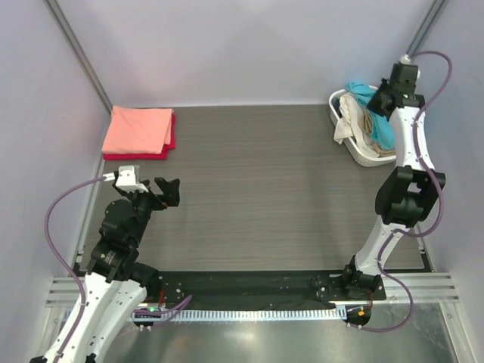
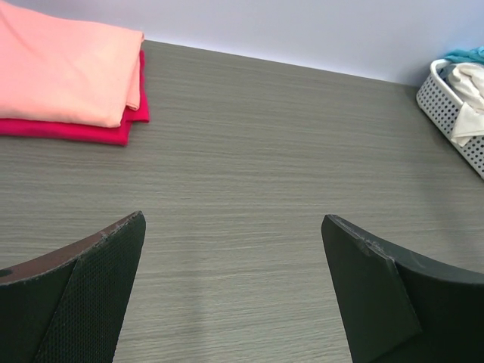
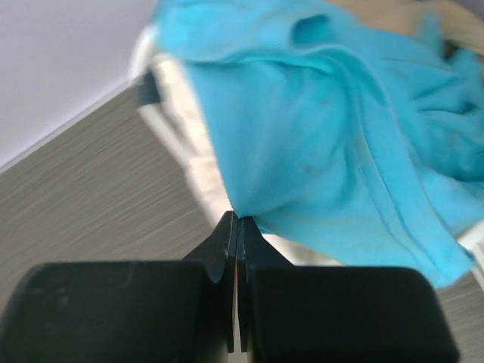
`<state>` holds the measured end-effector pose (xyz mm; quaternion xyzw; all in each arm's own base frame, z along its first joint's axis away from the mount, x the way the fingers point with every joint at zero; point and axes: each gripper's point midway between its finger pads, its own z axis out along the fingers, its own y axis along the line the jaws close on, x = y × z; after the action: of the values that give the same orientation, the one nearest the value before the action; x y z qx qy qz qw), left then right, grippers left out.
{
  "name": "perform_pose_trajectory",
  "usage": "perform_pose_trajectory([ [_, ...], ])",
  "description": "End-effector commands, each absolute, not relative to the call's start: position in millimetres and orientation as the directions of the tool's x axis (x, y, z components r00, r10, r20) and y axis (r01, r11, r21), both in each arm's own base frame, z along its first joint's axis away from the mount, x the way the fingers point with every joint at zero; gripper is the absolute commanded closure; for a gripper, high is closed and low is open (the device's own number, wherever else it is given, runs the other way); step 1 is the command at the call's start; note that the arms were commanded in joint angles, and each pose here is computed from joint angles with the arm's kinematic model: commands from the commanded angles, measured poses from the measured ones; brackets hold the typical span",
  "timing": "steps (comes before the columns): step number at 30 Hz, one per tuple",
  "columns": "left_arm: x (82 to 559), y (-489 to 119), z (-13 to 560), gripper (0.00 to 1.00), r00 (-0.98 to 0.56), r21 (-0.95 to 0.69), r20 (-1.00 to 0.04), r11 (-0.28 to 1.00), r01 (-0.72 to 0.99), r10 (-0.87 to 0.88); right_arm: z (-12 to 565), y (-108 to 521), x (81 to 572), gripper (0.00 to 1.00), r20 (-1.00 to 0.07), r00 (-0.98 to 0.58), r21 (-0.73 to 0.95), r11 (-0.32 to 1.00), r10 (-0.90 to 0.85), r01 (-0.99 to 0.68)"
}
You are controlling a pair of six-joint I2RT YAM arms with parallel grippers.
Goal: Fold and stack the t-shirts
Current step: Grab the tshirt from the pile, then move the tshirt to the center of the board
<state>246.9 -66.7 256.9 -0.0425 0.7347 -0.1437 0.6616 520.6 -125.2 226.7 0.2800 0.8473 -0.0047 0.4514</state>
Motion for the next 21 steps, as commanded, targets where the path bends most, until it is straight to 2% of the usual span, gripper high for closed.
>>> perform_pose_trajectory([
  [1, 250, -62, 263, 0.00, -0.106, -0.248, -0.966, 0.963, 0.103, -0.237, 393, 7, 506, 0.99, -0.906, -0.327, 0.290, 0.957, 0.271, -0.010],
  [2, 250, -60, 263, 0.00, -0.104, -0.245, -0.966, 0.965, 0.091, -0.236, 411, 63, 495, 0.99, -0.924, -0.331, 0.254, 0.955, 0.192, -0.154],
  [5, 249, -52, 263, 0.00, -0.102, -0.235, -0.968, 0.970, 0.054, -0.229, 483, 137, 437, 0.99, -0.967, -0.220, 0.203, 0.903, 0.126, -0.378],
  [9, 248, -46, 264, 0.00, -0.101, -0.227, -0.969, 0.974, 0.021, -0.224, 510, 129, 395, 0.99, -0.964, -0.154, 0.257, 0.900, 0.215, -0.351],
  [10, 248, -45, 264, 0.00, -0.105, -0.224, -0.970, 0.975, 0.017, -0.221, 478, 123, 399, 0.87, -0.956, -0.210, 0.263, 0.918, 0.205, -0.298],
  [11, 248, -45, 264, 0.00, -0.108, -0.224, -0.969, 0.975, 0.014, -0.221, 460, 103, 403, 0.32, -0.953, -0.221, 0.248, 0.952, 0.206, -0.179],
  [12, 247, -44, 265, 0.00, -0.111, -0.221, -0.970, 0.975, 0.014, -0.219, 447, 85, 398, 0.12, -0.949, -0.227, 0.243, 0.965, 0.217, -0.094],
  [13, 247, -44, 264, 0.00, -0.120, -0.219, -0.969, 0.976, 0.011, -0.216, 396, 73, 401, 0.01, -0.914, -0.329, 0.250, 0.968, 0.239, 0.009],
  [15, 247, -43, 263, 0.00, -0.126, -0.213, -0.969, 0.977, 0.004, -0.211, 344, 37, 402, 0.01, -0.862, -0.407, 0.242, 0.951, 0.301, 0.191],
  [16, 247, -43, 263, 0.00, -0.128, -0.212, -0.969, 0.977, 0.001, -0.210, 297, 12, 397, 0.00, -0.803, -0.470, 0.246, 0.922, 0.366, 0.298],
  [19, 247, -41, 260, 0.00, -0.142, -0.206, -0.968, 0.979, -0.012, -0.205, 241, 4, 381, 0.00, -0.715, -0.539, 0.287, 0.890, 0.445, 0.355],
  [21, 247, -43, 260, 0.00, -0.149, -0.210, -0.967, 0.978, -0.005, -0.208, 233, 21, 378, 0.00, -0.695, -0.555, 0.353, 0.890, 0.456, 0.289],
])
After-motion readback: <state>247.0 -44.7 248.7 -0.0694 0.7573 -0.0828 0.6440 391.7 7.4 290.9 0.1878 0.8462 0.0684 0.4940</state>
